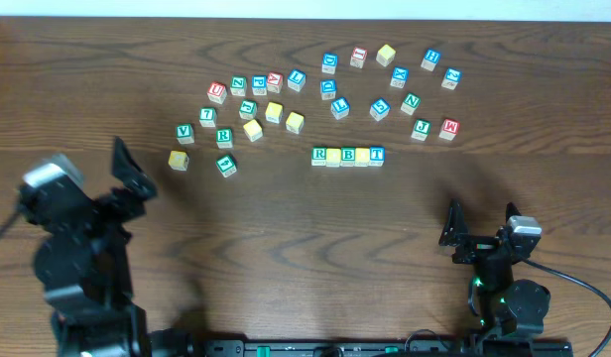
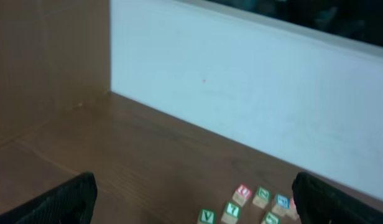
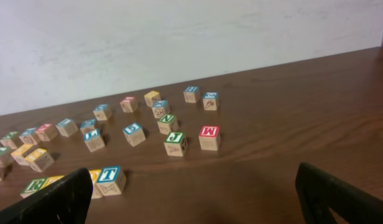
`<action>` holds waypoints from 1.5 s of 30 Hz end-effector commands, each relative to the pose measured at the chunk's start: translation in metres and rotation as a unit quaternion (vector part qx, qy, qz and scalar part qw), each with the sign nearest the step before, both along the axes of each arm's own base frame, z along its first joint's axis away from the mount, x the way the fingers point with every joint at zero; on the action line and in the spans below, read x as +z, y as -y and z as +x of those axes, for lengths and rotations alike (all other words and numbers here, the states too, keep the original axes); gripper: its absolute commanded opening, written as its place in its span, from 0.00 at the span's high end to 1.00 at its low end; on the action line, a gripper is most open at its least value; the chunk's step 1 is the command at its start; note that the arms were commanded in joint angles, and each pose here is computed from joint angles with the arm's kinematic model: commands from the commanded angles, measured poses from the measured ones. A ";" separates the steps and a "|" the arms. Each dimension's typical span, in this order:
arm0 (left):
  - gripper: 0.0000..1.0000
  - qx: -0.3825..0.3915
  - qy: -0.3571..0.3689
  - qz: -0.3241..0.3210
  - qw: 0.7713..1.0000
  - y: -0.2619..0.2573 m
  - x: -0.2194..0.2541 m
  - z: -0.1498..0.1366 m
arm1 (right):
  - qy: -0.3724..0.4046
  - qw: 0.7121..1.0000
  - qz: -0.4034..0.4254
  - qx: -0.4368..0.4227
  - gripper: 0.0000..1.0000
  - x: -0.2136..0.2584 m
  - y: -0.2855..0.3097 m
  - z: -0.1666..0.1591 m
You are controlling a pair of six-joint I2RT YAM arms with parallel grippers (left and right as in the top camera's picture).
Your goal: Spell out ROBOT
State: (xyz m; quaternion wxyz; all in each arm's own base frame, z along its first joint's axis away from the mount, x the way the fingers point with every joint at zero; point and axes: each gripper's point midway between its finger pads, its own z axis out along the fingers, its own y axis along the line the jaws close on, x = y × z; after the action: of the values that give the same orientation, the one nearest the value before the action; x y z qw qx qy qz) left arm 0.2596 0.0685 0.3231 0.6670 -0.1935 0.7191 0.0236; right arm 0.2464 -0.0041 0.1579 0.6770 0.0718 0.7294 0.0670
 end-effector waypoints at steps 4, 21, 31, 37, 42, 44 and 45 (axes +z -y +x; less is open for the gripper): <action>0.01 -0.034 0.008 0.121 0.992 0.016 -0.058 -0.010 | 0.001 1.000 -0.007 -0.001 0.01 -0.001 0.001 0.000; 0.01 -0.044 -0.029 0.177 0.983 0.018 -0.166 -0.019 | 0.001 1.000 -0.007 -0.001 0.01 -0.001 0.001 0.000; 0.01 -0.052 -0.070 0.177 0.980 0.018 -0.186 -0.021 | 0.001 1.000 -0.007 -0.001 0.01 -0.001 0.001 0.000; 0.01 -0.052 -0.071 0.176 0.980 0.018 -0.186 -0.021 | 0.001 1.000 -0.007 -0.001 0.01 -0.001 0.001 0.000; 0.01 -0.052 -0.071 0.176 0.980 0.018 -0.186 -0.021 | 0.001 1.000 -0.007 -0.001 0.01 -0.001 0.001 0.000; 0.01 -0.052 -0.071 0.176 0.980 0.018 -0.186 -0.021 | 0.001 1.000 -0.007 -0.001 0.01 -0.001 0.001 0.000; 0.01 -0.052 -0.071 0.176 0.980 0.018 -0.186 -0.021 | 0.001 1.000 -0.007 -0.001 0.01 -0.001 0.001 0.000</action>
State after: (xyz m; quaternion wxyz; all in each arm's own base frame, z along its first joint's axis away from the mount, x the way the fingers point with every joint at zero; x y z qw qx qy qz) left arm 0.2399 0.0494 0.1544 0.6603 -0.0382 0.7399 0.1226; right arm 0.2464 -0.0040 0.1577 0.6768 0.0716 0.7296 0.0671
